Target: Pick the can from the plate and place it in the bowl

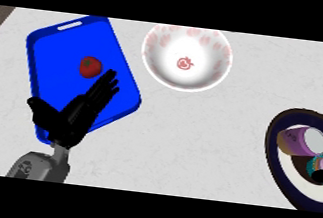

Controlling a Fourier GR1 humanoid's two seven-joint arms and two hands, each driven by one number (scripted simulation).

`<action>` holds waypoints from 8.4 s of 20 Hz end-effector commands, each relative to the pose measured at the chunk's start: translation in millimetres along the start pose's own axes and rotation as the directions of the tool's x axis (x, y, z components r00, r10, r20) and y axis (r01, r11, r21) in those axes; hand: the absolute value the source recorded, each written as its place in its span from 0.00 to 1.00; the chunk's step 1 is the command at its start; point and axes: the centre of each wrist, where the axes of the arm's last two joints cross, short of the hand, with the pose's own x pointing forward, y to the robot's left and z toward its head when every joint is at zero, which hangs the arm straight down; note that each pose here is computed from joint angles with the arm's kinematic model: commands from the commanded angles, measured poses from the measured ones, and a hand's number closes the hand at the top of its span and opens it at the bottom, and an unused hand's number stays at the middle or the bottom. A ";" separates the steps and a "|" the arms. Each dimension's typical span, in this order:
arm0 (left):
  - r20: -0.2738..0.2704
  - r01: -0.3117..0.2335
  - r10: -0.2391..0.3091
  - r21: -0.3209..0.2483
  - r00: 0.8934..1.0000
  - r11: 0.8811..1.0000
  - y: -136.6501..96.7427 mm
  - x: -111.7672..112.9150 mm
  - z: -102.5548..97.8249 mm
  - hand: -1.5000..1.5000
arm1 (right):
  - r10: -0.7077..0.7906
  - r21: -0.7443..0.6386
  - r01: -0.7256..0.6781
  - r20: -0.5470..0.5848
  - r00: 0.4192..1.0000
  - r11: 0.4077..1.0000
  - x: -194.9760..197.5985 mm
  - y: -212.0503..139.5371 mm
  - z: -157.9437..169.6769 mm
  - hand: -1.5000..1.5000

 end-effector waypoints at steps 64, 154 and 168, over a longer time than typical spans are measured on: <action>0.001 0.002 -0.002 0.029 1.000 1.000 -1.9 -5.1 10.3 0.50 | 0.199 0.107 -0.189 -0.092 0.976 0.976 -32.9 115.4 -93.2 1.00; -0.010 0.000 0.000 0.044 1.000 0.999 10.7 -2.5 -3.1 0.50 | -0.549 0.008 0.779 0.714 0.434 0.627 244.2 151.0 -48.0 0.00; -0.022 -0.013 0.016 0.114 1.000 0.993 20.6 -8.7 16.4 0.50 | -0.565 0.178 0.743 0.765 0.308 0.645 106.7 236.8 109.4 1.00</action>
